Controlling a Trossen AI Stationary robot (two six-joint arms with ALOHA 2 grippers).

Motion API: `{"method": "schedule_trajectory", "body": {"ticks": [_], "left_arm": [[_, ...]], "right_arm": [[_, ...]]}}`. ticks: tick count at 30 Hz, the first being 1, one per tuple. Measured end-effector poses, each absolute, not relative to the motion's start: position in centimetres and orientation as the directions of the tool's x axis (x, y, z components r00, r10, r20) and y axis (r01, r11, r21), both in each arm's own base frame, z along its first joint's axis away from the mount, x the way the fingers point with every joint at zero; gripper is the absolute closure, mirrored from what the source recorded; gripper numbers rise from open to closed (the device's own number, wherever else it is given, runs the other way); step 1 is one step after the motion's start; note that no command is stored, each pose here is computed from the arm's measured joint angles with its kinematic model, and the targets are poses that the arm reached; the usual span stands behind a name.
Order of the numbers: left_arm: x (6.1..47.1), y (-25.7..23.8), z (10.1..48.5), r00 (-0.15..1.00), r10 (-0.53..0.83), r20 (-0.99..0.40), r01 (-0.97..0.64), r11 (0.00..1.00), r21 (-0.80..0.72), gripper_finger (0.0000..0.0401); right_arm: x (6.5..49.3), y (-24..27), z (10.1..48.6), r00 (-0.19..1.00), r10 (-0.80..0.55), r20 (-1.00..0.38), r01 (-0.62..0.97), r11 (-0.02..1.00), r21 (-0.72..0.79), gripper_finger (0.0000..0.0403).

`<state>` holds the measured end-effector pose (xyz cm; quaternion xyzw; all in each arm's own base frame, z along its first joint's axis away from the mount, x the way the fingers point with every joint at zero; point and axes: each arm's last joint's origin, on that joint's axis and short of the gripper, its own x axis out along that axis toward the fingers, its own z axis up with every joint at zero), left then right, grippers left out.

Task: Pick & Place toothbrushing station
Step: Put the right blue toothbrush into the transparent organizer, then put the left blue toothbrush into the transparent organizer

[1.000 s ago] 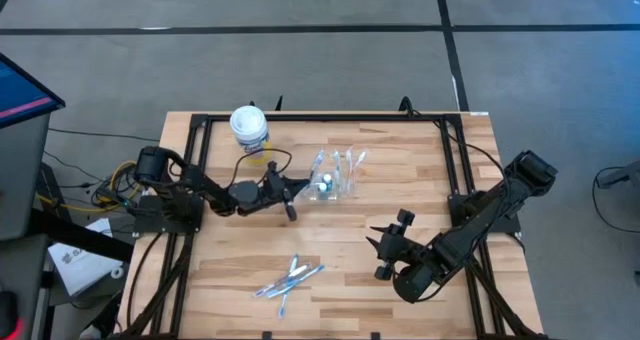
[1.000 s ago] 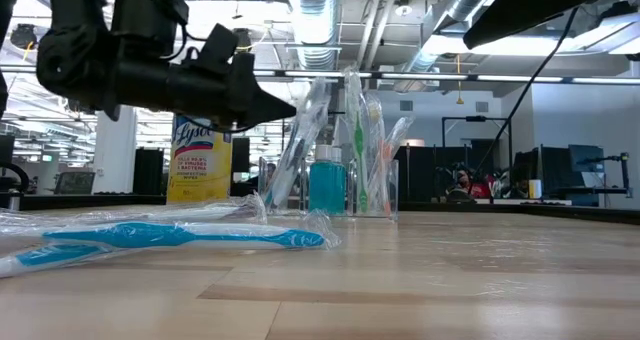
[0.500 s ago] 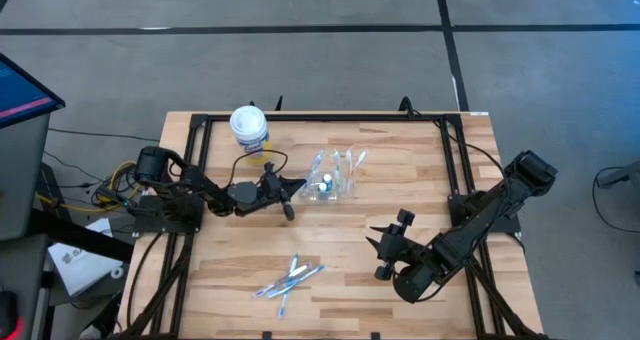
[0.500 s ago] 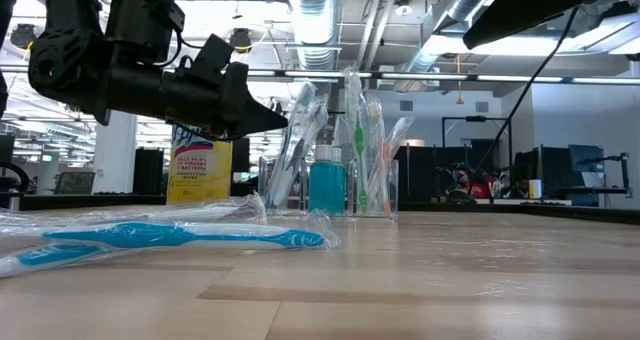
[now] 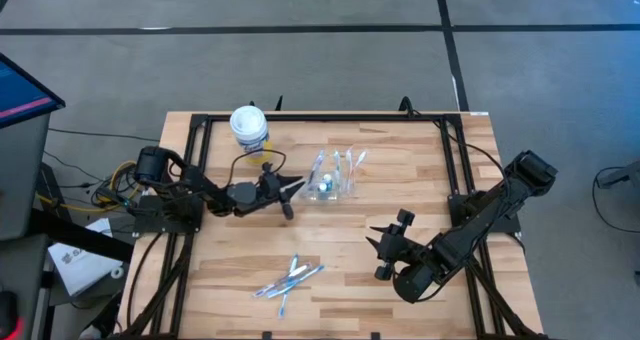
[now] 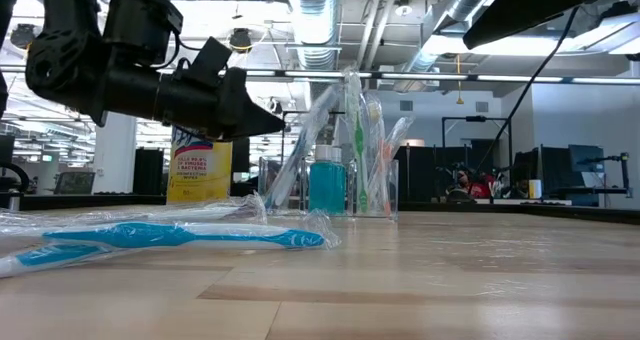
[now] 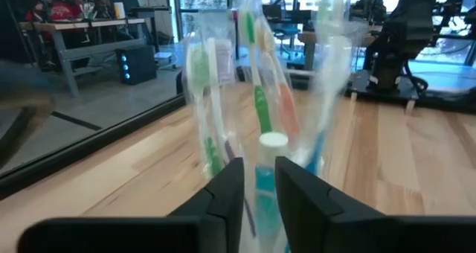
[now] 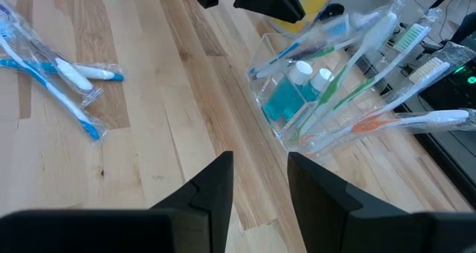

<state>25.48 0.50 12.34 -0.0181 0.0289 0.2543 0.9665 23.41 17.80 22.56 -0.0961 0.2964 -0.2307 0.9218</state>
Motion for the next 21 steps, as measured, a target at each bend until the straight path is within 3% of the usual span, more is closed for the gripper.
{"method": "schedule_trajectory", "body": {"ticks": [10,16,21], "left_arm": [[24.2,0.5,12.1,0.880,0.468,-0.083,-0.474,0.878,-0.067,0.0322],[23.1,-0.2,13.1,0.945,0.323,-0.051,-0.327,0.935,-0.139,0.0324],[22.5,-1.8,13.0,0.977,0.173,-0.126,-0.194,0.964,-0.180,0.0325]], "right_arm": [[23.4,17.8,22.6,0.718,-0.481,-0.504,0.367,0.876,-0.313,0.0284],[23.4,17.8,22.6,0.718,-0.481,-0.504,0.367,0.876,-0.313,0.0284],[23.4,17.8,22.6,0.718,-0.481,-0.504,0.367,0.876,-0.313,0.0284]]}}
